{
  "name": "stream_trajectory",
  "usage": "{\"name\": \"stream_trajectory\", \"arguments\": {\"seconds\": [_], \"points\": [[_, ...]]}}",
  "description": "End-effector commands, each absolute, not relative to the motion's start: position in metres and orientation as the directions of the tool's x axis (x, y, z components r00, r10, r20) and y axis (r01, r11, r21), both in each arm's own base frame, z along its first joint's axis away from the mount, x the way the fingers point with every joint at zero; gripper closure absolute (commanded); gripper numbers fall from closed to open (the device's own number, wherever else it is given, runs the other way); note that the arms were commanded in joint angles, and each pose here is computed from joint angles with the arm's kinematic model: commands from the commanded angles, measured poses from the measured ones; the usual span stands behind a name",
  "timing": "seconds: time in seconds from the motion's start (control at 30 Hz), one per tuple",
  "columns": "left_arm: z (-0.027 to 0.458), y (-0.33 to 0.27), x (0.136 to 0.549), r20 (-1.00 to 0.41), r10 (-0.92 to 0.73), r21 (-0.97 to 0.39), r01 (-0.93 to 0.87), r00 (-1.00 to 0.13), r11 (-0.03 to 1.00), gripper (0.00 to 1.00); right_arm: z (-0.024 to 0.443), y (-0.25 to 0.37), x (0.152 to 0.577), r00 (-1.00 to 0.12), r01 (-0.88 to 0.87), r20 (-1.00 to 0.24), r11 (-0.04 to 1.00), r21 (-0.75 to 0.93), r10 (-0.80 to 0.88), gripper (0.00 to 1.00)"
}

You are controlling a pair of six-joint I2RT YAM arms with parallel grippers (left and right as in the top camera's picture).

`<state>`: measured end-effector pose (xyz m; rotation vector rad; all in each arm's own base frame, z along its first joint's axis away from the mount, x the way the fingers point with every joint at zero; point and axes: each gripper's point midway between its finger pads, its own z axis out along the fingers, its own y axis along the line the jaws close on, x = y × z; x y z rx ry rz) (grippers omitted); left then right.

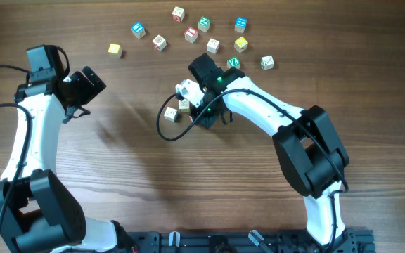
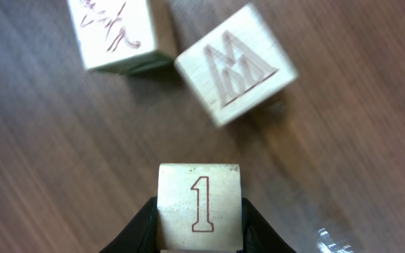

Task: Form a circle
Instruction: 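Lower the 1 block beside the M and fish blocks and release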

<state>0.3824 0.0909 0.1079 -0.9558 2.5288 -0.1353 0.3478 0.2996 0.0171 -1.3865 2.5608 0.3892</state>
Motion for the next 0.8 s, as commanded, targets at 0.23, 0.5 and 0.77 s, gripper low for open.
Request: {"name": "stream_trajectory", "arguments": {"seconds": [0.23, 0.5, 0.77], "points": [[0.105, 0.091, 0.381, -0.349, -0.665, -0.241, -0.622, -0.661, 0.745, 0.00, 0.002, 0.286, 0.351, -0.571, -0.815, -0.274, 0.574, 0.080, -0.774, 0.78], [0.105, 0.091, 0.381, -0.349, -0.665, -0.241, -0.622, -0.661, 0.745, 0.00, -0.004, 0.283, 0.345, -0.653, -0.754, -0.246, 0.646, 0.118, -0.716, 0.74], [0.105, 0.091, 0.381, -0.349, -0.665, -0.241, -0.622, -0.661, 0.745, 0.00, -0.004, 0.283, 0.344, -0.658, -0.750, -0.243, 0.651, 0.120, -0.713, 0.72]]}}
